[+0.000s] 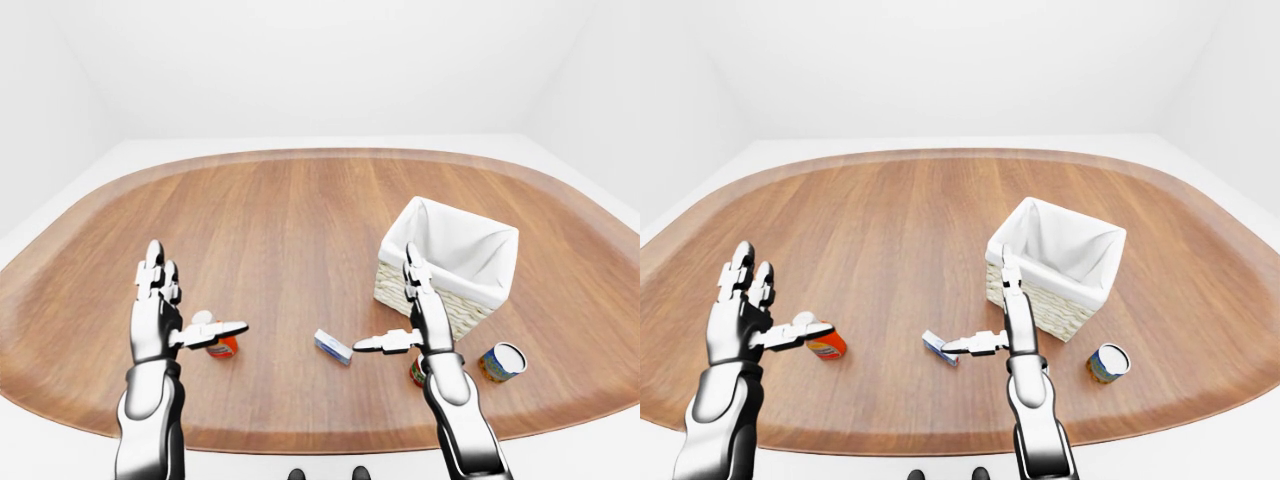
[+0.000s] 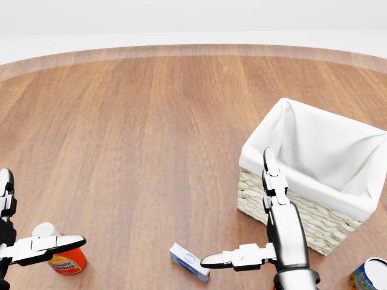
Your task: Pick up the ketchup, and put it in the basket.
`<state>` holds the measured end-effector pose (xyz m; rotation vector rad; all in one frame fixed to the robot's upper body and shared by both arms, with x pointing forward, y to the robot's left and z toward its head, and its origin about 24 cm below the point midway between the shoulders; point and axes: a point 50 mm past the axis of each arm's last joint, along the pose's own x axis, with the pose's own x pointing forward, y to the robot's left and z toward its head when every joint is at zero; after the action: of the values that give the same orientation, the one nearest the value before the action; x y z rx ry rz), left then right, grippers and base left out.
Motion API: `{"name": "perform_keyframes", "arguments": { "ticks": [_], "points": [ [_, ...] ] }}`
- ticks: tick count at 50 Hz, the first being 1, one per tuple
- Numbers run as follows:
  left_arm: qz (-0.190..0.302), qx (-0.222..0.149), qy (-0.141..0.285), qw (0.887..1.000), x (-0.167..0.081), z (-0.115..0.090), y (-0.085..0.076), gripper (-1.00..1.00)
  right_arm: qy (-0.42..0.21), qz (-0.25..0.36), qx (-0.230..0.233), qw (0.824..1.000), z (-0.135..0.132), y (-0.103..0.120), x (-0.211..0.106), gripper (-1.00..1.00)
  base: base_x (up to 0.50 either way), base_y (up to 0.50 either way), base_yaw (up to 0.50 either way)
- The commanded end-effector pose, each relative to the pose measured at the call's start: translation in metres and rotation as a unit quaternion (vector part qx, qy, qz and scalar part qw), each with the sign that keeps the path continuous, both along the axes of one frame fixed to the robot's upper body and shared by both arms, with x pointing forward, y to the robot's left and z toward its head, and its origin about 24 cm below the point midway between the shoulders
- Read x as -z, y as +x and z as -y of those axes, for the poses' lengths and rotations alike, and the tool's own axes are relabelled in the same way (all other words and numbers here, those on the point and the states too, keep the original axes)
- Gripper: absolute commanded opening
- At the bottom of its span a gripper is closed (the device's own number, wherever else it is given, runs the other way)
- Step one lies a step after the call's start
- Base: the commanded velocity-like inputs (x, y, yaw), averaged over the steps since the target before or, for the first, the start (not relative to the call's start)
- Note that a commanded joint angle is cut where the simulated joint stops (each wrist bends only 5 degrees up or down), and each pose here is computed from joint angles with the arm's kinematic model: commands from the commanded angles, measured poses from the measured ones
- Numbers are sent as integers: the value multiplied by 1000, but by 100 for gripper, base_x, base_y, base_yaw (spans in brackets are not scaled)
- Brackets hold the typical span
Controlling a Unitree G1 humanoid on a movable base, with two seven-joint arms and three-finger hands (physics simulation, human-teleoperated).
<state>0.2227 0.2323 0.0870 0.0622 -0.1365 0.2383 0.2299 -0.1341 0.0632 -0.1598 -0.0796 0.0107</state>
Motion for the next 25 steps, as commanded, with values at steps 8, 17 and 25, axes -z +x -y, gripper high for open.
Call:
{"name": "perform_keyframes", "arguments": {
  "ticks": [8,17,25],
  "points": [
    [-20,-12,2,1000,14,-3,14,100,2,0,0,1000,1,1,1,100,0,0,0],
    [-30,-11,2,999,21,-2,19,100,5,0,2,1000,2,1,0,100,0,0,0],
    [-35,-13,2,999,25,-1,22,100,6,1,3,1000,2,1,-1,100,0,0,0]
  ]
}}
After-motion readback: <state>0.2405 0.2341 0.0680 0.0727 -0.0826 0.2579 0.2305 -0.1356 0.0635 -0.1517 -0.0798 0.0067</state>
